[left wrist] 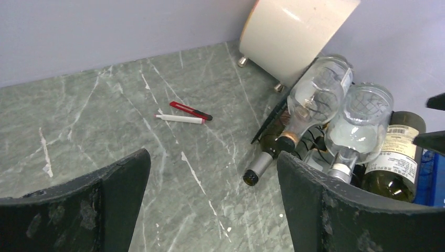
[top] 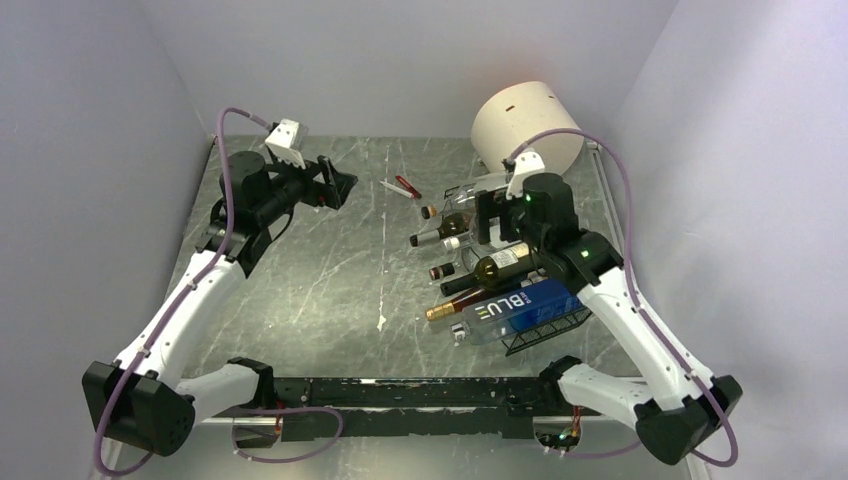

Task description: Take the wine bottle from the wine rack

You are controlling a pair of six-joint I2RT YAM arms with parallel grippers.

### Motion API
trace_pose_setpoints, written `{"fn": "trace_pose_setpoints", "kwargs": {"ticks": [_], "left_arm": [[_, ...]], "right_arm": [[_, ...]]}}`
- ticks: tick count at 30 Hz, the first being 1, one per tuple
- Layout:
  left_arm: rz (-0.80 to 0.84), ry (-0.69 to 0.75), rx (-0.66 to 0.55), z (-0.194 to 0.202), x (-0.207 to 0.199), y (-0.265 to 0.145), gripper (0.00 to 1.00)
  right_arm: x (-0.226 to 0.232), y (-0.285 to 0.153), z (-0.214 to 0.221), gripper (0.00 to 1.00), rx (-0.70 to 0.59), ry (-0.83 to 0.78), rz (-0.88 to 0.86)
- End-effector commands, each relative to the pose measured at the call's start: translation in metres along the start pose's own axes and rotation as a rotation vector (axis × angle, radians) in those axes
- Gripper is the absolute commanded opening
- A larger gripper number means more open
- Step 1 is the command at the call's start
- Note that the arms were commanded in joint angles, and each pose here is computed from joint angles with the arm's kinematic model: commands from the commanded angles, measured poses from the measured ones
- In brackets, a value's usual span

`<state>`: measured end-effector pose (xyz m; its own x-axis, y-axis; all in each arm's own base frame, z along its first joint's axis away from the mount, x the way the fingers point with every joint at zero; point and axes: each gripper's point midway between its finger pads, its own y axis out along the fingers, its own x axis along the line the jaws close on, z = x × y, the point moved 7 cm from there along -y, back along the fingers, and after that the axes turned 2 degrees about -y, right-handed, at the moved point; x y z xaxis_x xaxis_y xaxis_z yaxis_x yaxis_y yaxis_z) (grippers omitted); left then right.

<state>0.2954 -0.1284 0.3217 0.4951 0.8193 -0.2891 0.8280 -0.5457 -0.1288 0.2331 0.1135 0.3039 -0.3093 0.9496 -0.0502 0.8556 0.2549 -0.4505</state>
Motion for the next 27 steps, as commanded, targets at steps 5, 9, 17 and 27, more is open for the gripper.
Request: {"fn": "trace_pose_setpoints", "kwargs": {"ticks": [5,9,17,27], "left_arm": [[-0.036,0.052,-0.093,-0.022,-0.012,-0.013,0.94],[-0.068,0.054,-0.133,-0.026,-0.012,-0.021,0.94],[-0.130,0.063,-0.155,-0.023,-0.004,-0.024,0.94],[-0.303,0.095,-0.137,-0.015,0.020,-0.019,0.94]], "right_arm": [[0.029,0.025,-0.030,1.00,-0.019,-0.082,-0.202],[0.043,0.043,-0.029,1.00,0.038,-0.174,-0.163],[0.067,0.064,-0.025,1.00,0.124,-0.448,-0.036],[0.087,0.089,-0.013,0.89,0.210,-0.816,-0.067]]}}
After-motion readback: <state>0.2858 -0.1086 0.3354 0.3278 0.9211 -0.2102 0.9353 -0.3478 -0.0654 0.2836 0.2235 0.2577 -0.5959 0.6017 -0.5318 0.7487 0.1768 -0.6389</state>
